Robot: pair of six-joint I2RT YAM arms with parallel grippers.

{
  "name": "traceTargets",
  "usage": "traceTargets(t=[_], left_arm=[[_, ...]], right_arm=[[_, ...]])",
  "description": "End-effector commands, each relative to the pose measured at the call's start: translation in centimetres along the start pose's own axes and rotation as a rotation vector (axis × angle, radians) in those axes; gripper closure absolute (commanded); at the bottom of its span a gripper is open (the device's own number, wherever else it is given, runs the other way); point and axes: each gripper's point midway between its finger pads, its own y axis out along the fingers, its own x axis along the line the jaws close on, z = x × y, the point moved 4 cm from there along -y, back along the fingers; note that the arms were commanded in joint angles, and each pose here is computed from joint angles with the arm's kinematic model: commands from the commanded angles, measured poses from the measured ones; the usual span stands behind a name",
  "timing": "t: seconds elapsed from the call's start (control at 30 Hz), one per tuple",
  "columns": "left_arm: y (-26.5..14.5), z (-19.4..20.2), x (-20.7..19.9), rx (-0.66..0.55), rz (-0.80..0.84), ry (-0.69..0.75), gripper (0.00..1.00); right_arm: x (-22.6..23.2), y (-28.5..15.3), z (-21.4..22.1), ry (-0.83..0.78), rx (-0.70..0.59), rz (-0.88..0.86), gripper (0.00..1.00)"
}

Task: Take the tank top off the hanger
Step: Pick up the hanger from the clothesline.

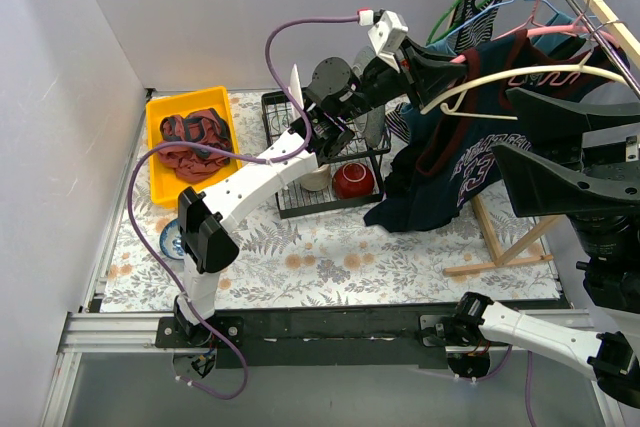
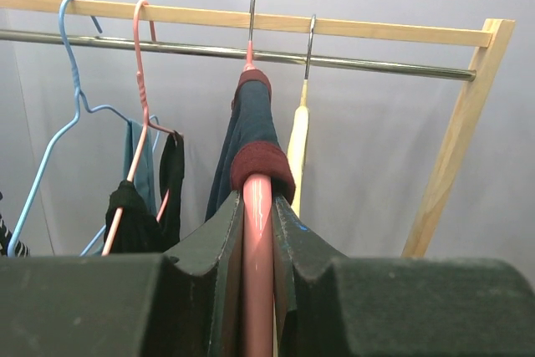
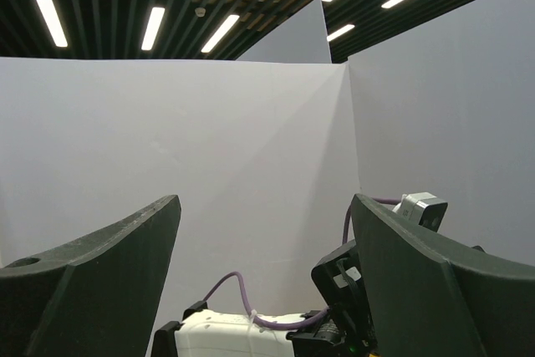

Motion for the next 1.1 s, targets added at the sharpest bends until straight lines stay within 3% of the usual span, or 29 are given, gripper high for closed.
traceTargets(t=[0.0, 1.07], left_arm=[[-0.2, -6.8, -2.2, -0.191, 0.026, 0.066, 1.00], [-0.9, -9.6, -3.1, -0.303, 0.041, 0.149, 1.00]], right_arm=[[0.3, -0.2, -1.8, -0.017, -0.061, -0.008, 0.09], [-0.8, -0.9, 0.3, -0.064, 0.009, 0.037, 0.09]])
